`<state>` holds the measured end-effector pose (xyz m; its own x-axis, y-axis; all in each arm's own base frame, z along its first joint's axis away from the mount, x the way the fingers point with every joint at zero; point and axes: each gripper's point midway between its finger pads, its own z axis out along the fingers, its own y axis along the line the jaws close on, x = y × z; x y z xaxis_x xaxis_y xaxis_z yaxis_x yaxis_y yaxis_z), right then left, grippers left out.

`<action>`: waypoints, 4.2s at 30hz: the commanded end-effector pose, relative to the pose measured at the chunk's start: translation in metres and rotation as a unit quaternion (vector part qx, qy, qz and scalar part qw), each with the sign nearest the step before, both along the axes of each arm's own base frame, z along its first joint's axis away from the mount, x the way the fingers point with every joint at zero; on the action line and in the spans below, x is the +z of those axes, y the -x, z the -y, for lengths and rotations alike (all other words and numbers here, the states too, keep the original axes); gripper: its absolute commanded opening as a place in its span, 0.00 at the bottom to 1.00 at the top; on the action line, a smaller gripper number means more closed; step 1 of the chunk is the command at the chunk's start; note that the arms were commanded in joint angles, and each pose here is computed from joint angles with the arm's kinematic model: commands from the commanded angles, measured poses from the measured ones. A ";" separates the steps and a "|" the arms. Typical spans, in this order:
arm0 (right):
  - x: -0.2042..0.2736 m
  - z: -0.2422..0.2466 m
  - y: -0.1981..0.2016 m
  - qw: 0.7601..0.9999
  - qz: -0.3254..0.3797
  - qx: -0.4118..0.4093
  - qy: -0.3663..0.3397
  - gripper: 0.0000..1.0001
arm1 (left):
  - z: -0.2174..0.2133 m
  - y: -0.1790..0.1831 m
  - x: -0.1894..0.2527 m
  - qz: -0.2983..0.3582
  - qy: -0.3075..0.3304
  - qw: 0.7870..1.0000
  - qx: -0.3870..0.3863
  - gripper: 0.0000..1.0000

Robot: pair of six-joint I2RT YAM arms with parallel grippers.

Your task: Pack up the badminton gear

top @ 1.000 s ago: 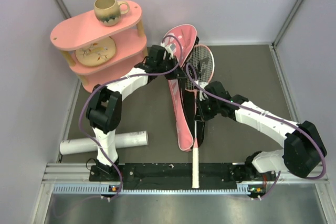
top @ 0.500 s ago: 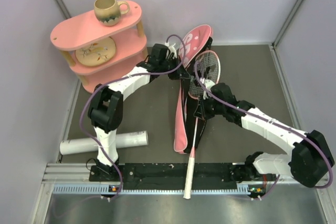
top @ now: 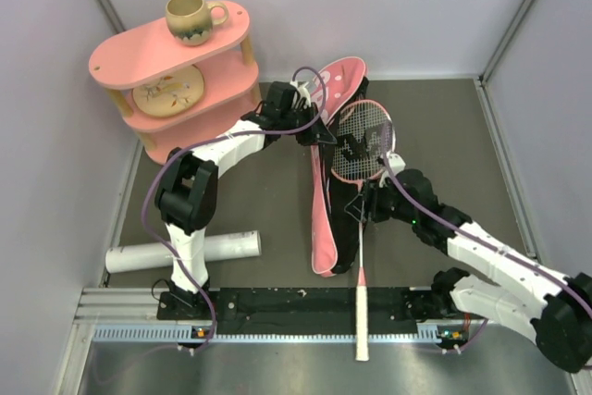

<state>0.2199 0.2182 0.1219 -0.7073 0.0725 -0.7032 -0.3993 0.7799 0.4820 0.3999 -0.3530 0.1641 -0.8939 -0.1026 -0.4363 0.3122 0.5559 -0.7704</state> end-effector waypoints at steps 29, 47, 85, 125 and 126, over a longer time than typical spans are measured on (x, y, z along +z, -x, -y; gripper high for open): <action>-0.007 -0.008 -0.058 1.000 0.003 -0.022 0.009 0.00 | 0.013 -0.002 0.041 0.055 0.046 0.997 -0.023 0.00; 0.034 -0.047 -0.087 0.992 -0.115 0.005 -0.045 0.00 | 0.033 0.022 0.059 0.073 0.049 0.995 -0.054 0.00; 0.092 -0.017 -0.285 0.958 0.091 -0.235 -0.138 0.00 | 0.043 0.135 0.071 -0.026 0.161 0.975 -0.147 0.00; 0.039 0.036 -0.088 0.997 -0.028 -0.047 0.054 0.74 | 0.028 0.107 0.049 -0.069 0.156 0.977 -0.128 0.00; 0.043 0.047 -0.089 0.997 -0.020 -0.061 0.053 0.75 | 0.028 0.106 0.050 -0.064 0.155 0.977 -0.128 0.00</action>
